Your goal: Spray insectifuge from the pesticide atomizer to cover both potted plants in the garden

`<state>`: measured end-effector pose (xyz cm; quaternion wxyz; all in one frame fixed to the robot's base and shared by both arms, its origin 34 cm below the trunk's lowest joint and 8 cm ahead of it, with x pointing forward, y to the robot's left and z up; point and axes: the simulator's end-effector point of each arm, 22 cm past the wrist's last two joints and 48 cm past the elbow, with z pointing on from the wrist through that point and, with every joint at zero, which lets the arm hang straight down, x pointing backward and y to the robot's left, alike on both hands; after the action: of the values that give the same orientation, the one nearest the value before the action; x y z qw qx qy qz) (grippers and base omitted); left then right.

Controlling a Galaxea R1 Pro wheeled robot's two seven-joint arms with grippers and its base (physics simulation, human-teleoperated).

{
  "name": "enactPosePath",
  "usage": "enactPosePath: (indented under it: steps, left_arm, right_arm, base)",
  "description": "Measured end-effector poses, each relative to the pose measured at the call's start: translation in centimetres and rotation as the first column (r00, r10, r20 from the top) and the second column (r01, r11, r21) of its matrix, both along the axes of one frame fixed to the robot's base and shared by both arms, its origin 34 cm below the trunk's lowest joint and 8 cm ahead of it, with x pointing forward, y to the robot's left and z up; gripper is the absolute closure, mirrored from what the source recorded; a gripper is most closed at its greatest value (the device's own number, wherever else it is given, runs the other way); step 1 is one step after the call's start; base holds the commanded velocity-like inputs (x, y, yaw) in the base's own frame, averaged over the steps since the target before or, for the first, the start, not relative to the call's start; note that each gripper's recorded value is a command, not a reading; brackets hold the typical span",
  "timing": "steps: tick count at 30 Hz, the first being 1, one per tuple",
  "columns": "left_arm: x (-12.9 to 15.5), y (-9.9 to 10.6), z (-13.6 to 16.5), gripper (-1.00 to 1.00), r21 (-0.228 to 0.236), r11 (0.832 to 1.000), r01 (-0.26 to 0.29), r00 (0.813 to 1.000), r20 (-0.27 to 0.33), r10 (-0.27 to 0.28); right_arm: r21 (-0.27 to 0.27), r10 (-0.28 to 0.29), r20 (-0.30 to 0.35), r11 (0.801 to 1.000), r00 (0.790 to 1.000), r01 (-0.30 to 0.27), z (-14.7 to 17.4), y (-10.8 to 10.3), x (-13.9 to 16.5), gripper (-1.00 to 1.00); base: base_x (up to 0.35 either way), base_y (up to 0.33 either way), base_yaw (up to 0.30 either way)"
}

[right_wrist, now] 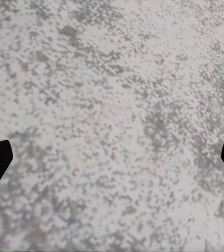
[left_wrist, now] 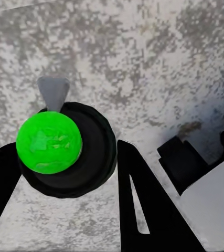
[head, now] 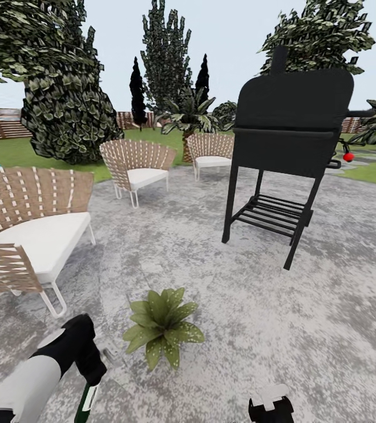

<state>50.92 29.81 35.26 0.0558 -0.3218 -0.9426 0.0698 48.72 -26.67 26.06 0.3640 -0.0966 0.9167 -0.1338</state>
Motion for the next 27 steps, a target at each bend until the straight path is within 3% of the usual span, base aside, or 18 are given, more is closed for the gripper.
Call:
enactPosePath:
  steps: [8,17,27]
  left_arm:
    - [0.2,-0.1,-0.7,1.0,-0.048,0.995,-0.083,0.995,0.044,0.086]
    - [0.5,-0.9,-0.6,1.0,-0.065,0.994,-0.086,0.995,0.051,0.09]
    - [0.6,-0.9,-0.5,1.0,-0.063,0.994,-0.084,0.995,0.055,0.087]
  right_arm:
    - [0.0,0.0,-0.002,1.0,1.0,0.0,0.0,0.0,0.0,-1.0]
    - [0.0,0.0,0.0,1.0,1.0,0.0,0.0,0.0,0.0,-1.0]
    - [0.0,0.0,0.001,1.0,1.0,0.0,0.1,0.0,0.0,-1.0]
  base:
    - [-0.063,0.0,-0.214]
    - [-0.133,0.144,-0.018]
    - [-0.008,0.003,-0.245]
